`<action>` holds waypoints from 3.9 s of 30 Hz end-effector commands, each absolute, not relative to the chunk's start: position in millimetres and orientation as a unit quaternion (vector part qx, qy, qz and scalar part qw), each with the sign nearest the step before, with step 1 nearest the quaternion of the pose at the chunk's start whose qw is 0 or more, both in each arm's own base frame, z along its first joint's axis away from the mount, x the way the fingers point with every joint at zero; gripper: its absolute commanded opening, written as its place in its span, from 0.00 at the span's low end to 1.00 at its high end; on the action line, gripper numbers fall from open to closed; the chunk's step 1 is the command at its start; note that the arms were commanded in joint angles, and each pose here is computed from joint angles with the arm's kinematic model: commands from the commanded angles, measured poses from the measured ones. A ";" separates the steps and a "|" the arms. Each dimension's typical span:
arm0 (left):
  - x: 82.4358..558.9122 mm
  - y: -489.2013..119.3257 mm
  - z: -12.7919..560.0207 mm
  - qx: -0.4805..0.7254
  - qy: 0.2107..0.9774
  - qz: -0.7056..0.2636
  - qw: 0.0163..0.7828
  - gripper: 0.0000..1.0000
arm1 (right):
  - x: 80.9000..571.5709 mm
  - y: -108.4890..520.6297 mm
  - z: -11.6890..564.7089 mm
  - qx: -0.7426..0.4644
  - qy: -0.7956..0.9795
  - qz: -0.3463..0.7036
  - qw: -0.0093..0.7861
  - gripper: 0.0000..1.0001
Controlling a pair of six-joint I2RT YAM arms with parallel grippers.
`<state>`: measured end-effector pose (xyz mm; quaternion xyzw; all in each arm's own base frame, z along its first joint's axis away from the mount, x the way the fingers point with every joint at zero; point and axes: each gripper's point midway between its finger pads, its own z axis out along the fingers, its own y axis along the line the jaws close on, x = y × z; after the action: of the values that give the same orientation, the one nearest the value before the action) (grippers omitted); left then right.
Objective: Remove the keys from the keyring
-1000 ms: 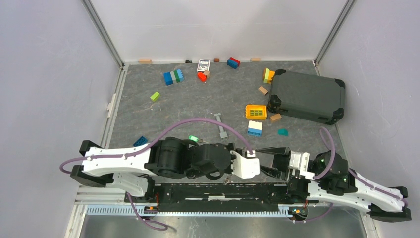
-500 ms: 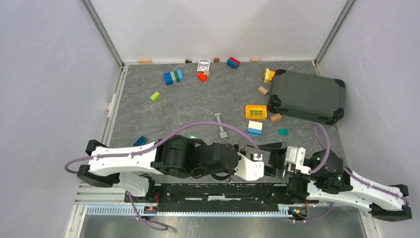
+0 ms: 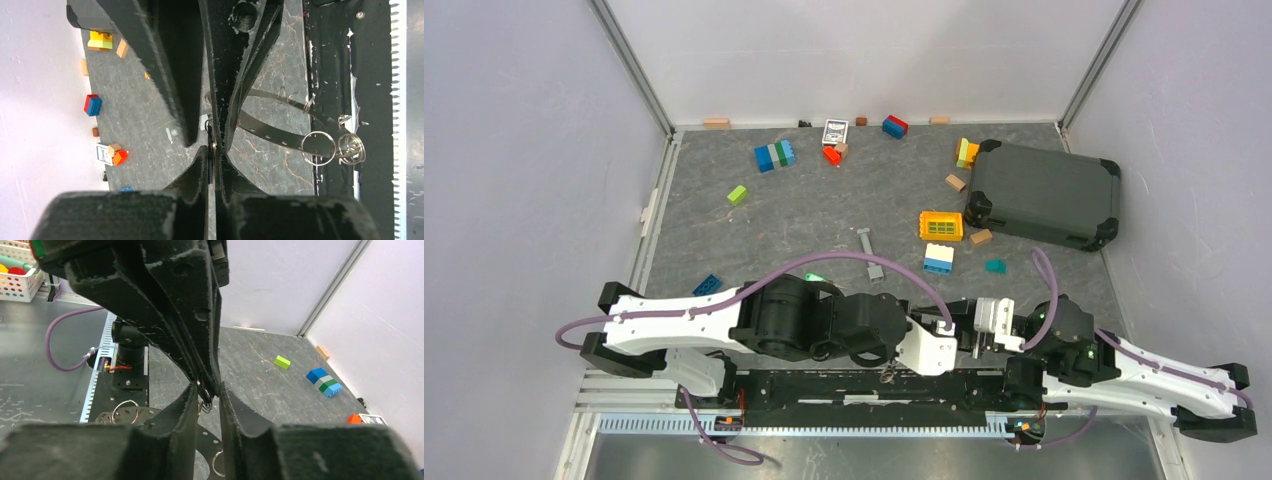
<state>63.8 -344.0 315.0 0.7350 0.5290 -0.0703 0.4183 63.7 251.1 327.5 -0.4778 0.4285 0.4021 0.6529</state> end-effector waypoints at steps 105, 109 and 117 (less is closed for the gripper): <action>2.6 -371.5 395.9 0.386 0.370 -0.546 0.645 0.14 | 5.7 228.8 395.4 -0.459 0.226 0.502 0.697 0.00; 1.2 -372.8 394.8 0.393 0.370 -0.546 0.641 0.02 | 5.8 227.6 396.3 -0.456 0.225 0.502 0.699 0.00; -5.7 -372.2 392.9 0.410 0.364 -0.551 0.630 0.02 | 5.8 222.8 398.1 -0.440 0.216 0.506 0.709 0.00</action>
<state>4.1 -375.8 365.7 0.4244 0.3869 -0.5161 0.6354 2.1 229.2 387.9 -0.4673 0.2276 0.5079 0.6869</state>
